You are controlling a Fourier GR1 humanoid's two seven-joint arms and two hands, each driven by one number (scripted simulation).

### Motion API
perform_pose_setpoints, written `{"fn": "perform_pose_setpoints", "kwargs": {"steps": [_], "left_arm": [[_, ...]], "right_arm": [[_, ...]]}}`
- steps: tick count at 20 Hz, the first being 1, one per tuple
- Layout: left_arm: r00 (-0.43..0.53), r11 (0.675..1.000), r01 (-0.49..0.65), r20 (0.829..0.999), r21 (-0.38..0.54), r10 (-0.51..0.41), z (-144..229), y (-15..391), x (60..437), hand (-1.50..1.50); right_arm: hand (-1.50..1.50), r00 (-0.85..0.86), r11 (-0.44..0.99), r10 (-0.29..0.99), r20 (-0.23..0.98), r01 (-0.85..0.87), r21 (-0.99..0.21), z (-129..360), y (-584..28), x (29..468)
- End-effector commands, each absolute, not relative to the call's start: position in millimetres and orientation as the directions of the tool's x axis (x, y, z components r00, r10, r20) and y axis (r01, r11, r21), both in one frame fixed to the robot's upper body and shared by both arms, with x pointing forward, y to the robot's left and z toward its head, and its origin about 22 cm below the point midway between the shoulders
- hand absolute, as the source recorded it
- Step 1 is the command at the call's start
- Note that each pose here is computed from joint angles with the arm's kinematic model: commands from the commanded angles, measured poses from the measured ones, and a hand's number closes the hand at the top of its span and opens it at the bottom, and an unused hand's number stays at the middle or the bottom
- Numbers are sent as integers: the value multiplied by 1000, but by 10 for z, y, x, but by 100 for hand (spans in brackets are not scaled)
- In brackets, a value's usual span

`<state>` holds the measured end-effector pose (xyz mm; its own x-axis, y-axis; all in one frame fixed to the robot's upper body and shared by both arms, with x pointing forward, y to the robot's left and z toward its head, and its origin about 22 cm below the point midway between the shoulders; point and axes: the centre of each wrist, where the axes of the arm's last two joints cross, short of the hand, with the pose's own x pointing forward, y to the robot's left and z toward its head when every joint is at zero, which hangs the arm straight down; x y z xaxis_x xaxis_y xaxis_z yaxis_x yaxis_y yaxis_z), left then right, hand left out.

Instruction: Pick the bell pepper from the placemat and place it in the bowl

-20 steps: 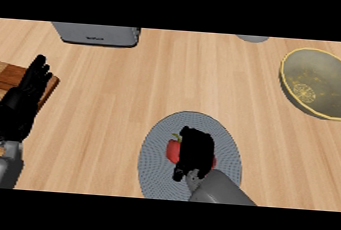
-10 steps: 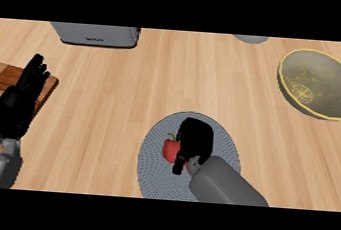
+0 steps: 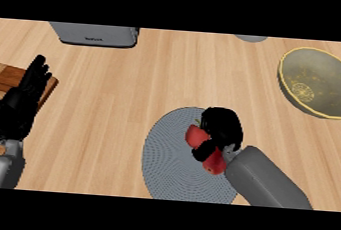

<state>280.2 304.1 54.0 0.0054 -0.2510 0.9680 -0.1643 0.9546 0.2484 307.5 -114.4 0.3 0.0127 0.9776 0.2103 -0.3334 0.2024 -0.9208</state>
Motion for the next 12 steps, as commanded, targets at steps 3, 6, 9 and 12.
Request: {"fn": "perform_pose_setpoints", "kwargs": {"steps": [3,6,9,12], "left_arm": [[3,944,-203,964,261,-266,502,3117,2749,0],[15,955,-168,969,246,-247,670,3134,2713,0],[31,950,-185,968,251,-250,424,3075,2692,0],[27,944,-201,965,261,-261,622,3210,2698,0]], "right_arm": [[150,-202,112,963,180,-306,-945,465,-1941,3215],[150,-208,109,968,143,-165,-980,700,-2101,3134],[150,-196,187,965,177,36,-982,1241,-2018,3144],[150,-181,282,952,246,207,-937,1601,-2262,3111]]}}
